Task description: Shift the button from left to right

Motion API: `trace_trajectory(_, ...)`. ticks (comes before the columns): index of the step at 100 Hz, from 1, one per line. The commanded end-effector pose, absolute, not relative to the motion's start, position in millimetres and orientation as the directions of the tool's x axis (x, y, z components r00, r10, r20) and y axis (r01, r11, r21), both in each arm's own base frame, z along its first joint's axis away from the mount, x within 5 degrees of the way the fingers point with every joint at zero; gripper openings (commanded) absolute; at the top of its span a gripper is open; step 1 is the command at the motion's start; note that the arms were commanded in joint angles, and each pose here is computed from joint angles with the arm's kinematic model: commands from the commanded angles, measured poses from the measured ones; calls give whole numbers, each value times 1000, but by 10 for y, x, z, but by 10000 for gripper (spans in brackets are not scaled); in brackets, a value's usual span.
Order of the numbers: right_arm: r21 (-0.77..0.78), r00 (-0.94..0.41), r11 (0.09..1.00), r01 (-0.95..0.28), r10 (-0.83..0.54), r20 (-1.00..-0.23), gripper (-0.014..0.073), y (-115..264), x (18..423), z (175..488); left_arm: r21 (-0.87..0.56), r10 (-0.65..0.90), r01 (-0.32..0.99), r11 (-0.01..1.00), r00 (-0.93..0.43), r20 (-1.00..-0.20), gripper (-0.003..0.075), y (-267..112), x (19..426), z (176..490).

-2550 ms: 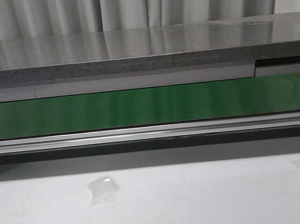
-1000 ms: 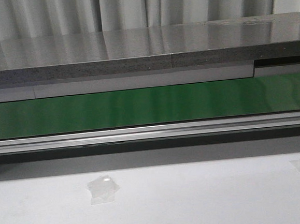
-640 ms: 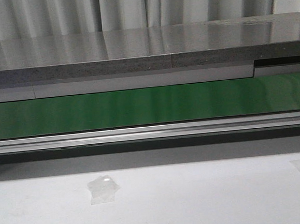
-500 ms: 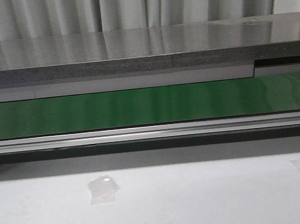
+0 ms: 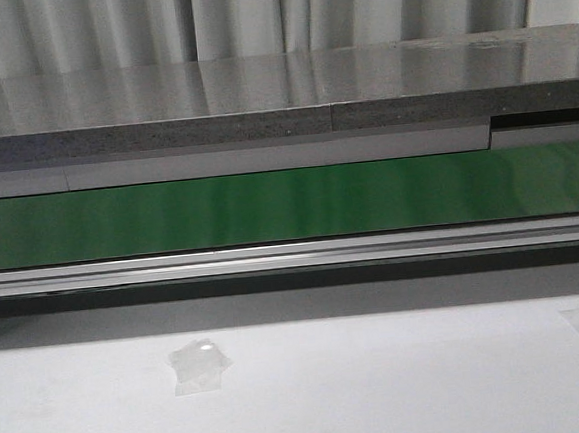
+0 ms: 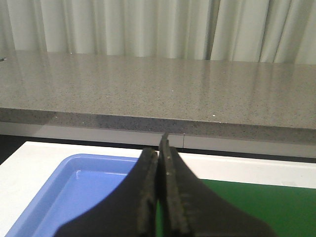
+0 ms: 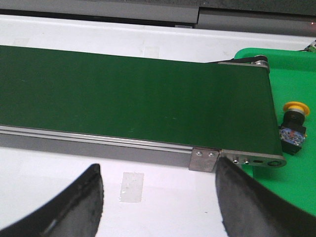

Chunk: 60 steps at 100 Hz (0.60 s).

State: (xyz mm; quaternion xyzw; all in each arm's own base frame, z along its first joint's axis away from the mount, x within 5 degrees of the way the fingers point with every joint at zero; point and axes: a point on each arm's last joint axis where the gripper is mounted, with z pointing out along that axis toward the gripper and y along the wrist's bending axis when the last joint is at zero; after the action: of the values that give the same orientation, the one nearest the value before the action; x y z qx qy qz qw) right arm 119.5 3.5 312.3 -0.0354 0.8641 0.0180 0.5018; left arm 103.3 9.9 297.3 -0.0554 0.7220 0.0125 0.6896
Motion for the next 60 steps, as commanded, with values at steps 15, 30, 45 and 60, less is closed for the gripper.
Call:
trace_trajectory(15,-2,-375,996,-88,-35,-926,491,72,866,3173,-80,-75,-100,992,56,-996,-20,107,1031,3140)
trace_trajectory(30,-5,-373,995,-98,-41,-927,491,87,756,3157,-80,-75,-100,992,56,-996,-20,107,1031,3140)
trace_trajectory(45,-4,-380,995,-100,-42,-924,452,88,755,3150,-80,-75,-100,992,56,-996,-20,107,1031,3140)
trace_trajectory(60,-4,-380,995,-100,-42,-924,226,88,755,3150,-80,-75,-100,992,56,-996,-20,107,1031,3140)
